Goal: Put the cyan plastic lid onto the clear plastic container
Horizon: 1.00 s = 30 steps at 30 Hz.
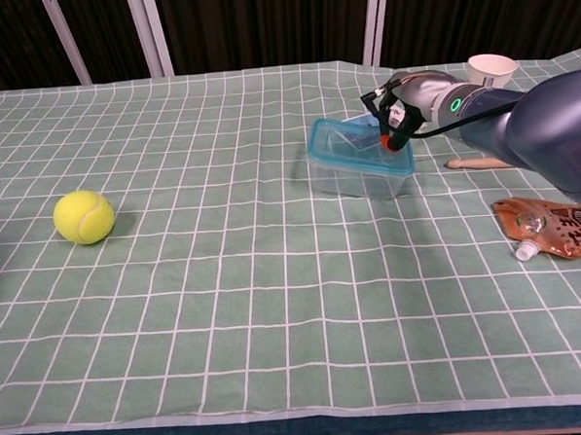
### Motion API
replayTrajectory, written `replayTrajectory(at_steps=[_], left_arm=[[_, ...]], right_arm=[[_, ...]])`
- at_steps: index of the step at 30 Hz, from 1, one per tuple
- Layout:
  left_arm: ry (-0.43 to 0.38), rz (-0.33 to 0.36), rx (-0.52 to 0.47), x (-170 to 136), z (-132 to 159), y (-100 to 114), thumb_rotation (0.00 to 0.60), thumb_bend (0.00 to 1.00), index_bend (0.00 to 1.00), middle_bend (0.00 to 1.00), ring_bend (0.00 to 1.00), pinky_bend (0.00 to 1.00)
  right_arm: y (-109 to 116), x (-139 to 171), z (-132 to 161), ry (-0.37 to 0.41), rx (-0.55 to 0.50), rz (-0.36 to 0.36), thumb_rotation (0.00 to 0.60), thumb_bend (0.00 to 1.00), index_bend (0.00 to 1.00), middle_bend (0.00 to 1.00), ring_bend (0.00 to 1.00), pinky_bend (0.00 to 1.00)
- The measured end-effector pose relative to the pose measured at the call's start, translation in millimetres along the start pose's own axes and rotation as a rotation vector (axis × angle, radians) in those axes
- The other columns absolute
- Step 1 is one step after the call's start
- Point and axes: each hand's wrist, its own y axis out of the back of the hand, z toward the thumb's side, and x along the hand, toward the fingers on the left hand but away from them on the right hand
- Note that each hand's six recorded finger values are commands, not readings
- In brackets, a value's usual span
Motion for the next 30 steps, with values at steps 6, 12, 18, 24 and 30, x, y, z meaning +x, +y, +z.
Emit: replayTrajectory(at_steps=[6,12,18,24,30], left_arm=[[-0.001,0.000,-0.001,0,0,0,0.600,0.54,0.12,0.00,0.00,0.00],[-0.002,-0.002,-0.002,0,0,0,0.600,0.55,0.12,0.00,0.00,0.00],[-0.002,-0.003,-0.001,0,0,-1,0.600,0.55,0.12,0.00,0.00,0.00],[-0.001,-0.003,-0.003,0,0,0,0.600,0.55,0.13,0.00,0.00,0.00],[-0.002,-0.004,-0.006,0,0,0,0.600,0.55,0.13,0.00,0.00,0.00]], right_arm=[[18,5,11,0.035,-0.056,-0.052,0.600,0.46,0.82,0.02,0.00,0.00],[30,20,26,0.105,-0.100,-0.079,0.600,0.46,0.82,0.02,0.00,0.00],[29,37,45,0.169,-0.126,-0.075,0.600,0.46,0.82,0.02,0.00,0.00],[17,43,59,0.194,-0.132,-0.057,0.600,0.46,0.82,0.02,0.00,0.00],[7,46,70,0.209,-0.118,-0.047,0.600,0.46,0.82,0.02,0.00,0.00]])
